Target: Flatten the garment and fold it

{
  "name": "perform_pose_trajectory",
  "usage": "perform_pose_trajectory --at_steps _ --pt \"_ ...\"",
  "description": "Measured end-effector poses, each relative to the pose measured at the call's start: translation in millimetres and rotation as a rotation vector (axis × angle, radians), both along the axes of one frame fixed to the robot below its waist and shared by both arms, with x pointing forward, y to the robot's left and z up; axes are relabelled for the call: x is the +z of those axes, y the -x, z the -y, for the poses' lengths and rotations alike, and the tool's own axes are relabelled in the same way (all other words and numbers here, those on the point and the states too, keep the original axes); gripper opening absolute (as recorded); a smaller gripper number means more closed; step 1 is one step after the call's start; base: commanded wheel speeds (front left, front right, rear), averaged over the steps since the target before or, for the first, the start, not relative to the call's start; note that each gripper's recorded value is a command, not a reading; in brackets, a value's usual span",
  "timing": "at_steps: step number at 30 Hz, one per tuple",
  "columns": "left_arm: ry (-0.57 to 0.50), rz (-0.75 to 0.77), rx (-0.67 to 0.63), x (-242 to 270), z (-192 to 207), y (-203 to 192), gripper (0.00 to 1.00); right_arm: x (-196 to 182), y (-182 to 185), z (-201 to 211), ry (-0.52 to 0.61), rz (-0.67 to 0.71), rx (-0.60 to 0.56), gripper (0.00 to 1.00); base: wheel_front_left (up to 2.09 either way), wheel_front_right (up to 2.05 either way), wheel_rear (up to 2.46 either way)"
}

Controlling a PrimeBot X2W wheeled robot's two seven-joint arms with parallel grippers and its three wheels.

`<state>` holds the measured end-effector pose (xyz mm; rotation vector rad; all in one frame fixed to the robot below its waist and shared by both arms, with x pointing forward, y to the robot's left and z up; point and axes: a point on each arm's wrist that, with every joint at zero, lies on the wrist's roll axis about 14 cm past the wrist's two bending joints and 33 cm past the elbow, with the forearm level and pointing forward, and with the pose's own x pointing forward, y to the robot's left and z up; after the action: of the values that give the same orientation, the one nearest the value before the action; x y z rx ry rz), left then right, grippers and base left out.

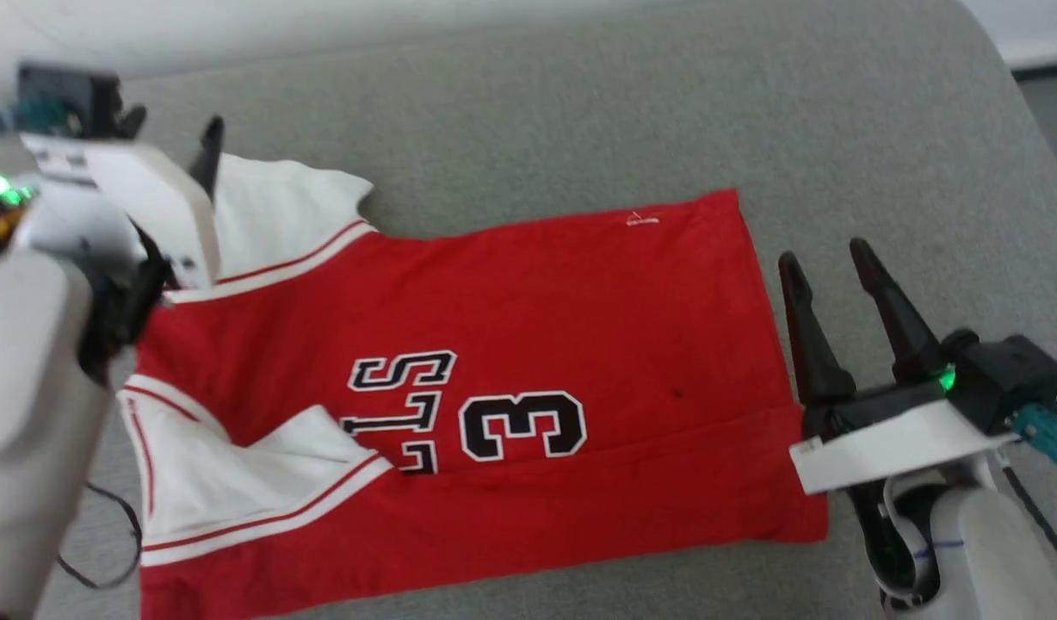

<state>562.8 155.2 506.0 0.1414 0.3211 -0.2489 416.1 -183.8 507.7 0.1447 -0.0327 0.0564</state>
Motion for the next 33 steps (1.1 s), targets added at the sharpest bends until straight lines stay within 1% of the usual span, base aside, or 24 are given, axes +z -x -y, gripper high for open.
perform_pose_trajectory --at_steps 5,8,10,13,18,20,21,22,23,28,31,33 --pt "-0.013 -0.212 0.059 -34.9 -5.8 -29.3 1.00 -7.7 -11.8 2.9 -0.006 -0.007 -0.005 1.00 0.00 0.00 0.00" --pt "-0.017 -0.350 0.141 -61.5 -15.1 -36.1 1.00 -15.8 -11.9 9.2 -0.012 -0.026 -0.024 1.00 0.00 0.00 0.00" --pt "-0.035 -0.430 0.171 -78.3 -17.2 -36.0 1.00 -20.3 -11.0 12.9 -0.014 -0.036 -0.035 1.00 0.00 0.00 0.00" --pt "-0.020 -0.506 0.185 -95.7 -11.7 -37.7 1.00 -28.8 -8.0 20.3 -0.013 -0.059 -0.058 1.00 0.00 0.00 0.00" --pt "-0.048 -0.611 0.205 -121.2 -9.1 -36.9 1.00 -41.0 -5.6 30.4 -0.007 -0.094 -0.087 1.00 0.00 0.00 0.00" --pt "-0.073 -0.626 0.196 -124.8 -9.2 -37.7 1.00 -43.8 -4.6 33.1 -0.007 -0.103 -0.095 1.00 0.00 0.00 0.00" --pt "-0.077 -0.627 0.194 -125.1 -8.8 -38.9 0.74 -45.8 -3.8 34.5 -0.006 -0.110 -0.099 1.00 0.00 0.00 0.00" --pt "-0.077 -0.624 0.190 -125.2 -7.3 -40.2 0.18 -47.6 -3.3 35.6 -0.004 -0.115 -0.102 1.00 0.00 0.00 0.00" --pt "-0.072 -0.625 0.184 -126.1 -4.7 -40.2 0.00 -49.1 -3.1 36.2 -0.003 -0.120 -0.104 1.00 0.00 0.00 0.00" --pt "-0.072 -0.599 0.155 -123.6 -0.8 -34.6 0.00 -46.7 -11.6 32.1 0.023 -0.115 -0.079 1.00 0.00 0.00 0.00" --pt "-0.073 -0.582 0.153 -120.2 -4.0 -31.1 0.00 -32.8 -29.6 28.0 0.061 -0.080 -0.046 1.00 0.00 0.00 0.00" --pt "-0.071 -0.570 0.150 -118.3 -6.1 -28.8 0.00 -26.5 -43.5 27.2 0.082 -0.080 -0.032 1.00 0.00 0.00 0.00"
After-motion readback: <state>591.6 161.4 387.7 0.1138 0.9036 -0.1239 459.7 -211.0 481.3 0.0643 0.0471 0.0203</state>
